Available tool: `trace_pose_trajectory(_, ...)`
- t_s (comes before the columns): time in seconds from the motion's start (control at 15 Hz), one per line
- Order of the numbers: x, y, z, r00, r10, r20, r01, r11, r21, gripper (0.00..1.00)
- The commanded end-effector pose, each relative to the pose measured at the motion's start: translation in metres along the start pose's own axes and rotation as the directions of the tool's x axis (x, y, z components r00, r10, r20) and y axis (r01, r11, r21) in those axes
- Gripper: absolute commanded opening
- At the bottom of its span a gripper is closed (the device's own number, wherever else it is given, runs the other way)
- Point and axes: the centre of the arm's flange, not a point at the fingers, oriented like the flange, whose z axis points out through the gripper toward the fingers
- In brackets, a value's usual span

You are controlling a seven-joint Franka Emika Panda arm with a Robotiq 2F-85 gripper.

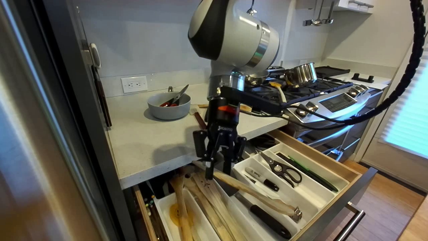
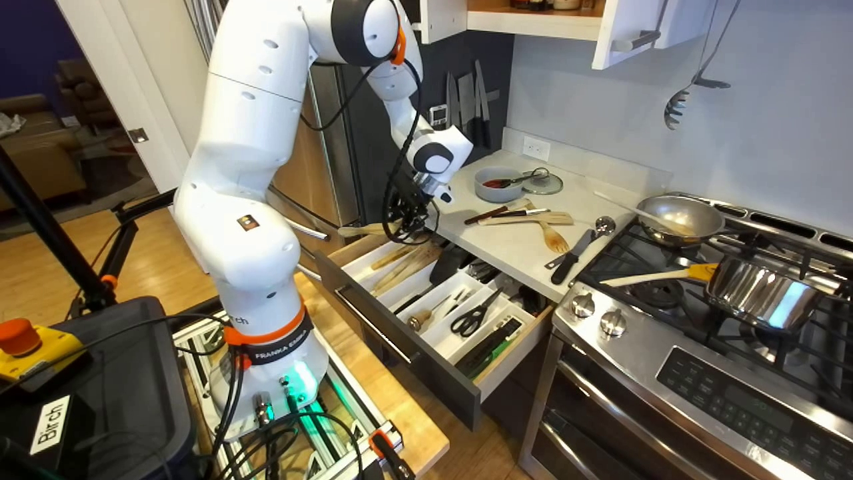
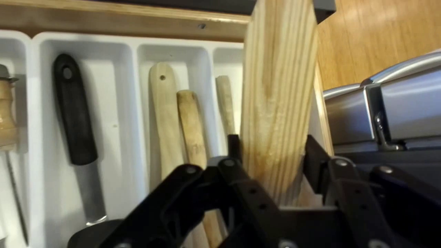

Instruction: Put the wooden spurtle in the drawer

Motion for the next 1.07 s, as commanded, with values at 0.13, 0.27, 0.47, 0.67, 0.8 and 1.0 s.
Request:
trace_pose_trajectory(0.13,0.017,-0.010,0.039,0.991,0.032,0.131,-0.029,0.999,-0.024,0.21)
trace_pose_trajectory(0.27,0.019,0.000,0.050,0.982,0.064,0.178,-0.059,0.998,-0.035,0.21)
trace_pose_trajectory(0.47,0.032,0.017,0.060,0.986,0.058,0.157,-0.042,0.993,-0.108,0.21)
trace_pose_trajectory(0.67,0.048,0.024,0.062,0.990,0.019,0.137,0.008,0.981,-0.193,0.21)
trace_pose_trajectory(0.8,0.055,0.023,0.063,0.991,-0.018,0.133,0.050,0.969,-0.241,0.21)
trace_pose_trajectory(1.0,0.065,0.016,0.061,0.992,-0.056,0.113,0.090,0.941,-0.326,0.21)
